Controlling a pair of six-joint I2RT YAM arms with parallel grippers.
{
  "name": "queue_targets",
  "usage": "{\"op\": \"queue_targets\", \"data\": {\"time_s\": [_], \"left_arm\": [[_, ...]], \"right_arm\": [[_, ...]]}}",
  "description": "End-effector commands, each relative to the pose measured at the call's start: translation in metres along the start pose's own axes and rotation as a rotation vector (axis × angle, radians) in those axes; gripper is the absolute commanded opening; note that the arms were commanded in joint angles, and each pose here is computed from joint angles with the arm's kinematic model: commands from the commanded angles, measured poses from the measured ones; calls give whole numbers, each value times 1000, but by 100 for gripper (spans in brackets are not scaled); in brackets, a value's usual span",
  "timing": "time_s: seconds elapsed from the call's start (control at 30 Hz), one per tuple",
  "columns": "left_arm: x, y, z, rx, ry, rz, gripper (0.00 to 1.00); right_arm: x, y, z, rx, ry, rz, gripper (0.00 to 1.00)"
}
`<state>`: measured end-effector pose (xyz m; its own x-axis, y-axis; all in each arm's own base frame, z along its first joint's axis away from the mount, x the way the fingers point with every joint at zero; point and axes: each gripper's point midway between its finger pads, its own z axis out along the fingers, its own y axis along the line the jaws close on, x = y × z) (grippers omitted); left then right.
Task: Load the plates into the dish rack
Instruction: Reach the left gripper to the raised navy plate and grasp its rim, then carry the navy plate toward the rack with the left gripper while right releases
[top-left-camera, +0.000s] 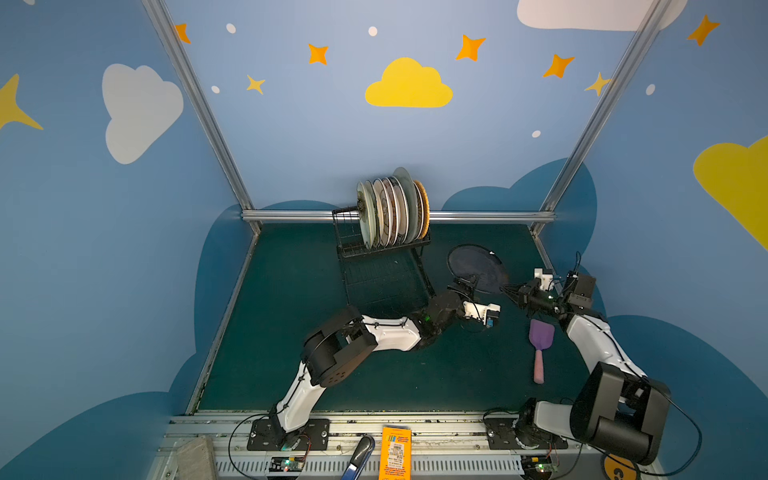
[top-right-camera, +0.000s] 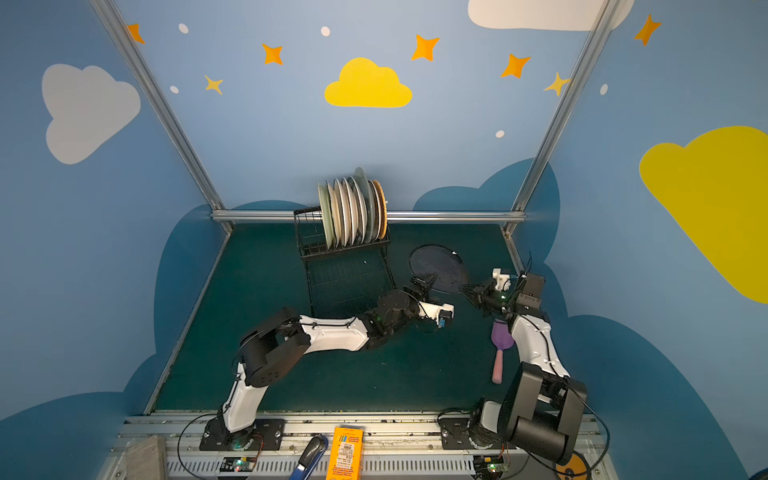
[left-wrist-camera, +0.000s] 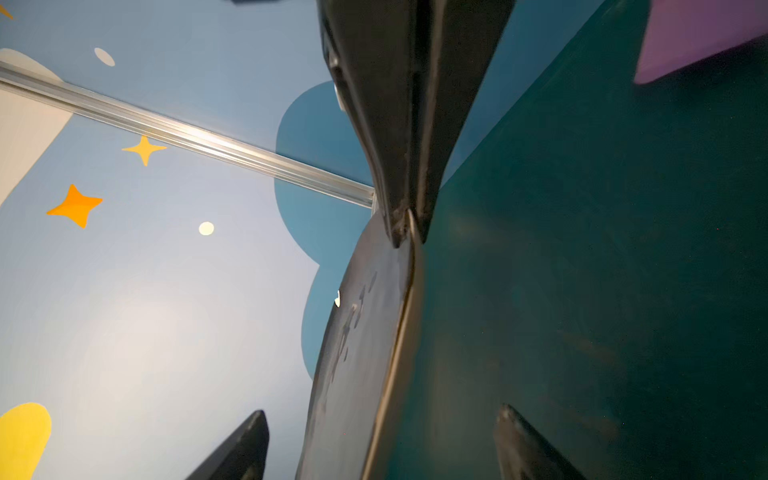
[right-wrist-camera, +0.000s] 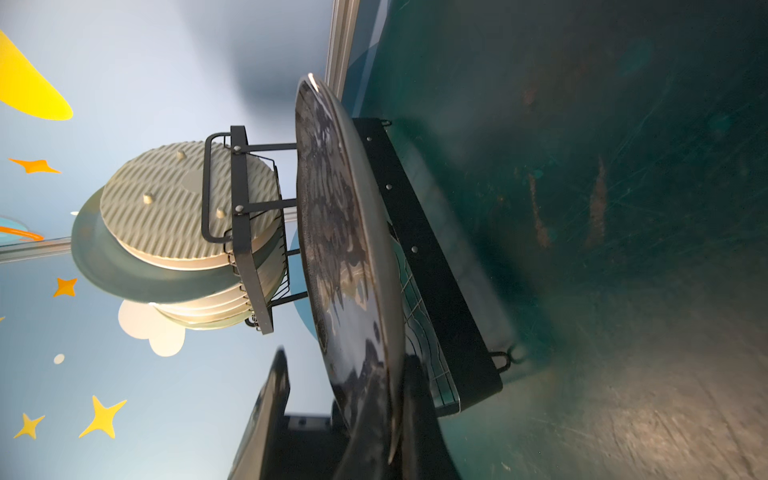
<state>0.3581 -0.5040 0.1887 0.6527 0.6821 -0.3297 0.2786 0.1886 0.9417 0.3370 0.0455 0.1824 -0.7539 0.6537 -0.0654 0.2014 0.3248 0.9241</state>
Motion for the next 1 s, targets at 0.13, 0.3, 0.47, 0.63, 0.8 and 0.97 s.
{"op": "queue_targets", "data": {"time_s": [0.13,0.3,0.47,0.63,0.8,0.97], "left_arm": [[10,23,28,-145,24,89,60],[-2,29,25,-211,0,108,18],[-20,48,5,-232,-12,75,4],[-38,70,-24,-227,-13,30,3],[-40,90,-65,-170,43,-63,3],[-27,103,-111,-61,123,-222,3]], "right_arm": [[16,44,-16,-109,49,-136,0],[19,51,-18,-114,54,-157,0],[25,64,-20,-119,56,-207,0],[19,78,-27,-93,6,-258,41],[-2,94,-36,-57,-115,-313,85],[-14,139,-57,-108,-241,-443,85]]}}
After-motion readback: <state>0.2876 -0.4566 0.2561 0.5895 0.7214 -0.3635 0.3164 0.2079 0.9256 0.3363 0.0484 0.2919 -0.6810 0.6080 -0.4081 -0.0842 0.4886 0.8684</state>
